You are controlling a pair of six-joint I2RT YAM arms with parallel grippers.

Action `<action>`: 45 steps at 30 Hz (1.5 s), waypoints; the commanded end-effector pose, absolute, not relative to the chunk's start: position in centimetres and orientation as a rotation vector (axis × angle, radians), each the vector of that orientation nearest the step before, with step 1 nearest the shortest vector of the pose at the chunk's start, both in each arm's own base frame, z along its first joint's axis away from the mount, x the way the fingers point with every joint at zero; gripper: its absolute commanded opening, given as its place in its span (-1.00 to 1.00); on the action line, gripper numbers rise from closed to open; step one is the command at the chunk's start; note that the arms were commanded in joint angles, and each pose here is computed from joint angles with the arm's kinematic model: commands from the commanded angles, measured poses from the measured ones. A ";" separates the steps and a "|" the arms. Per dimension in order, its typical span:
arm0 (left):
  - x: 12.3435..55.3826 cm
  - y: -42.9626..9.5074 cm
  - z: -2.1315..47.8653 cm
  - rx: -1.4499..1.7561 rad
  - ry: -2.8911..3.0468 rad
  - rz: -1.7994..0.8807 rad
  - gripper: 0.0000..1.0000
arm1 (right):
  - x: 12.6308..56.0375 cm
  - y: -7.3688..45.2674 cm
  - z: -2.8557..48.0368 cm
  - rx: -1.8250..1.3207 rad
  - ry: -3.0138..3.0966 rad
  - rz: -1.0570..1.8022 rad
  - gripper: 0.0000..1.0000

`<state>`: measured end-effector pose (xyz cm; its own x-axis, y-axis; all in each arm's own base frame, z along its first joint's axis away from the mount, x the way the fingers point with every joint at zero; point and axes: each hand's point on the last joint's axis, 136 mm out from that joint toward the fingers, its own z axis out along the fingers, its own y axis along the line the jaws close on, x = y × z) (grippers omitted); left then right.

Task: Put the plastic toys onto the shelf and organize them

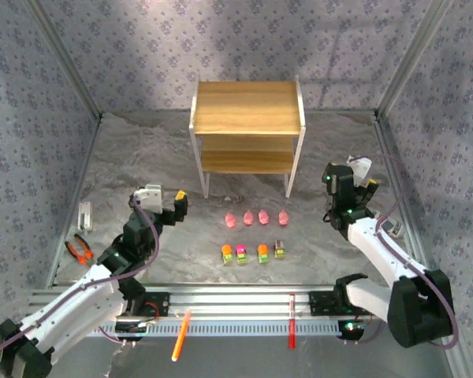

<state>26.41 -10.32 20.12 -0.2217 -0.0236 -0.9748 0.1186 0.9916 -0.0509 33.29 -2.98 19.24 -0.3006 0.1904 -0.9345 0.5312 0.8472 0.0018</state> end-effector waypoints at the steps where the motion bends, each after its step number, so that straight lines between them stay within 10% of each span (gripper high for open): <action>1: 25.6 -11.0 20.1 0.076 1.846 -0.151 0.99 | 28.9 -2.9 18.4 0.578 1.925 -0.531 1.00; 26: 22.1 -17.0 14.2 0.299 2.042 -0.289 0.92 | 18.0 13.1 14.4 -0.004 2.161 -0.042 0.98; 45: 22.1 -17.8 13.7 0.329 2.071 -0.303 0.91 | 15.1 18.4 8.3 -0.113 2.340 0.165 0.25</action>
<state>21.96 -16.99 12.43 -0.4947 0.1453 -0.8568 0.3441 0.9381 -0.0396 15.51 17.13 9.10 -0.6841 -0.0392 -0.7283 -0.1017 0.9939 0.0421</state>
